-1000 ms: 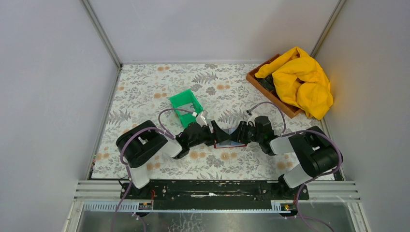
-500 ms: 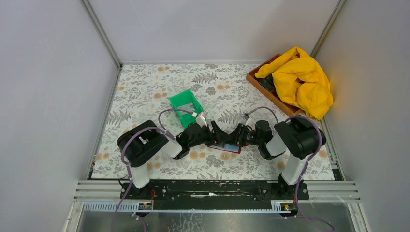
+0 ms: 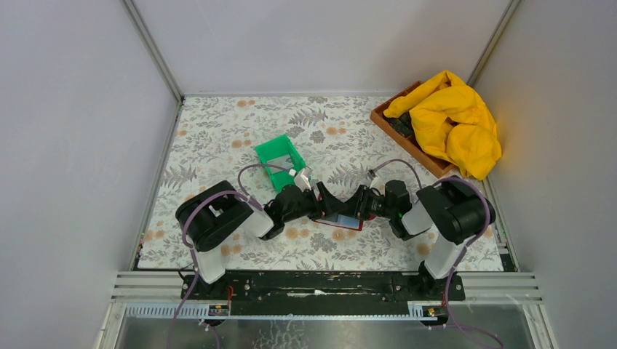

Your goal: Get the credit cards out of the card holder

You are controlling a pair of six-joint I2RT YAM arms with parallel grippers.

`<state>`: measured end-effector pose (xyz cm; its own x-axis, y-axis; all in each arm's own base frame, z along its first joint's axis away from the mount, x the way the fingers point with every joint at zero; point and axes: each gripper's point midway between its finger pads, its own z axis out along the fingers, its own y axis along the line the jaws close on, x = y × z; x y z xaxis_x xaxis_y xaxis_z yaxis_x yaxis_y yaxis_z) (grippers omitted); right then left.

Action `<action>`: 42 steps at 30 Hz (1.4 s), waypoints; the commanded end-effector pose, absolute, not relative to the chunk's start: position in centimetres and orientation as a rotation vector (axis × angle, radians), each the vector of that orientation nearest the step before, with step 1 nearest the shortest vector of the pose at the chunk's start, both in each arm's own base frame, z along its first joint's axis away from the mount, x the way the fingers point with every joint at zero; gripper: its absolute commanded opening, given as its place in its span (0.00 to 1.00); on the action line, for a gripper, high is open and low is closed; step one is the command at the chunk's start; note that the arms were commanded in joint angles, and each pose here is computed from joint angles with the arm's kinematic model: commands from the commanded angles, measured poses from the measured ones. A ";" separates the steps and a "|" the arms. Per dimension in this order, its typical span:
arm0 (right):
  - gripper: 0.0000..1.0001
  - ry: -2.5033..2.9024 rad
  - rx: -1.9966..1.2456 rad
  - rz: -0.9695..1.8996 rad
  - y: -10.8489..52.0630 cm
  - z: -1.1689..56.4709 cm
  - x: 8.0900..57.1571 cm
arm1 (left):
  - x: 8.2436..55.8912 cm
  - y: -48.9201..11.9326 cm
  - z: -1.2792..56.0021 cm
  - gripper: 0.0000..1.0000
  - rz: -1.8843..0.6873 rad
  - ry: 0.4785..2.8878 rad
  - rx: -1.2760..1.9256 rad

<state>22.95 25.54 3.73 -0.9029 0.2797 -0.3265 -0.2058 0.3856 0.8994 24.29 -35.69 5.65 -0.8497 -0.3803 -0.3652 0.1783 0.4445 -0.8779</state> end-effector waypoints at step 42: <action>0.37 2.351 0.040 1.270 24.0 0.6 24.0 | 26.0 -31.0 3.3 0.83 -0.980 2.296 -0.074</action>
